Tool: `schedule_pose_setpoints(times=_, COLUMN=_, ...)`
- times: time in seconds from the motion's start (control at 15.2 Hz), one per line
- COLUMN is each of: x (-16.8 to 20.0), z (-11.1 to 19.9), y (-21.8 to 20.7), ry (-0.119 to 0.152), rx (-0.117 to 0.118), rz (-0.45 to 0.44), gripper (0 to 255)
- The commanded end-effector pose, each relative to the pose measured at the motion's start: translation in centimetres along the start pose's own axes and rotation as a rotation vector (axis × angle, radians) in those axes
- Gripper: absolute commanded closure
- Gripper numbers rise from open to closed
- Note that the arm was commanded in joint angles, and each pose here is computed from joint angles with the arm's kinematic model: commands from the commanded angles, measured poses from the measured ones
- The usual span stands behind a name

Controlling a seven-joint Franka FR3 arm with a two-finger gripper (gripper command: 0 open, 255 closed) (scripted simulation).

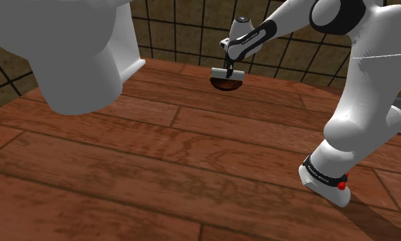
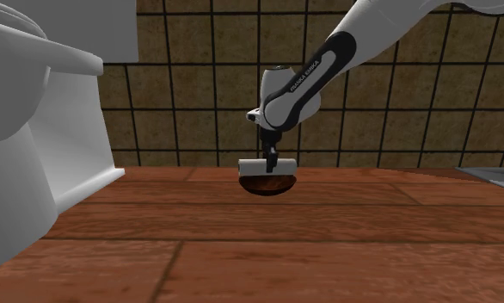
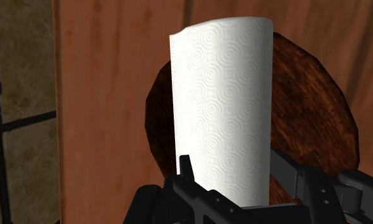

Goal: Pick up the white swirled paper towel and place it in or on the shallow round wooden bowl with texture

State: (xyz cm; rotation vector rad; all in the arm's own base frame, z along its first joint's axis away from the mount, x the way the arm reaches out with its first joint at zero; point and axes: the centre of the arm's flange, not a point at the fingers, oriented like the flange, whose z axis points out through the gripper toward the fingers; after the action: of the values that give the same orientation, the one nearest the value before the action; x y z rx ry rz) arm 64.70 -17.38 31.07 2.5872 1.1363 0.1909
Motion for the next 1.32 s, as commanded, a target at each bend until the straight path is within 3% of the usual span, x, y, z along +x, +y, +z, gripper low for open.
schedule_pose_setpoints(times=0.0, x=-0.1, z=1.0, y=-0.3, ry=0.000, rx=0.000, rz=0.000, gripper=255)
schedule_pose_setpoints(times=0.53, x=-0.1, z=1.0, y=-0.3, ry=0.000, rx=0.000, rz=0.000, gripper=255)
schedule_pose_setpoints(times=0.59, x=-0.1, z=1.0, y=-0.3, ry=0.000, rx=0.000, rz=0.000, gripper=0)
schedule_pose_setpoints(times=0.92, x=-0.1, z=1.0, y=-0.3, ry=0.000, rx=0.000, rz=0.000, gripper=0)
schedule_pose_setpoints(times=1.19, x=-0.1, z=-4.0, y=-0.3, ry=0.000, rx=0.000, rz=0.000, gripper=0)
schedule_pose_setpoints(times=1.25, x=-0.1, z=-4.0, y=-0.3, ry=0.000, rx=0.000, rz=0.000, gripper=0)
